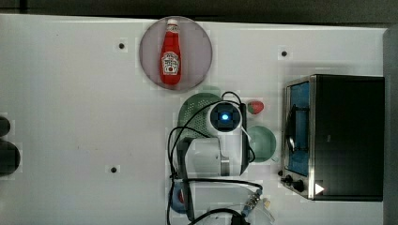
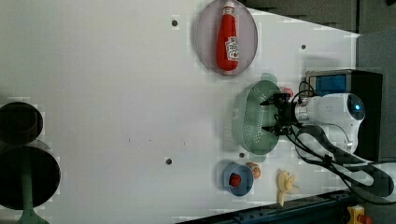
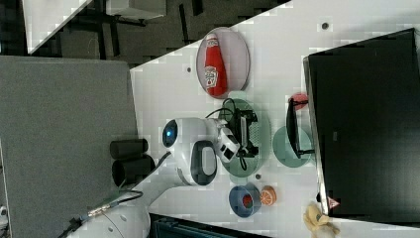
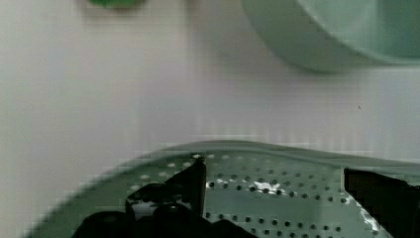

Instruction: Drag strainer left to right.

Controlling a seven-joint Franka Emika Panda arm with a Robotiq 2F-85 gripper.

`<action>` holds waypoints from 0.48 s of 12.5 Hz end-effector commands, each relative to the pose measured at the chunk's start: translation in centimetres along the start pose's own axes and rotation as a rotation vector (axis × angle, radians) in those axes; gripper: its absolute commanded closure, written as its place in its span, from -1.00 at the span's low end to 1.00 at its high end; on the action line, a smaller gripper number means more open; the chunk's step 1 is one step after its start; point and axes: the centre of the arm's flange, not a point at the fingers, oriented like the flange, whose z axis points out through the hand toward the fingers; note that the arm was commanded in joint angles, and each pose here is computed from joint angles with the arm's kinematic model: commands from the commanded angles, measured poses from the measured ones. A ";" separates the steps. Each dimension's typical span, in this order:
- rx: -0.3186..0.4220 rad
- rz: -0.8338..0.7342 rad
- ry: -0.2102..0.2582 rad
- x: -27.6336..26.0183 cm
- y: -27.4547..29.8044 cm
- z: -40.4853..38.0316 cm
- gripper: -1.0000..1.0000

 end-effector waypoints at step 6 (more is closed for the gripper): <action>0.134 -0.223 0.039 1.1 -1.5 -7.2 -1.00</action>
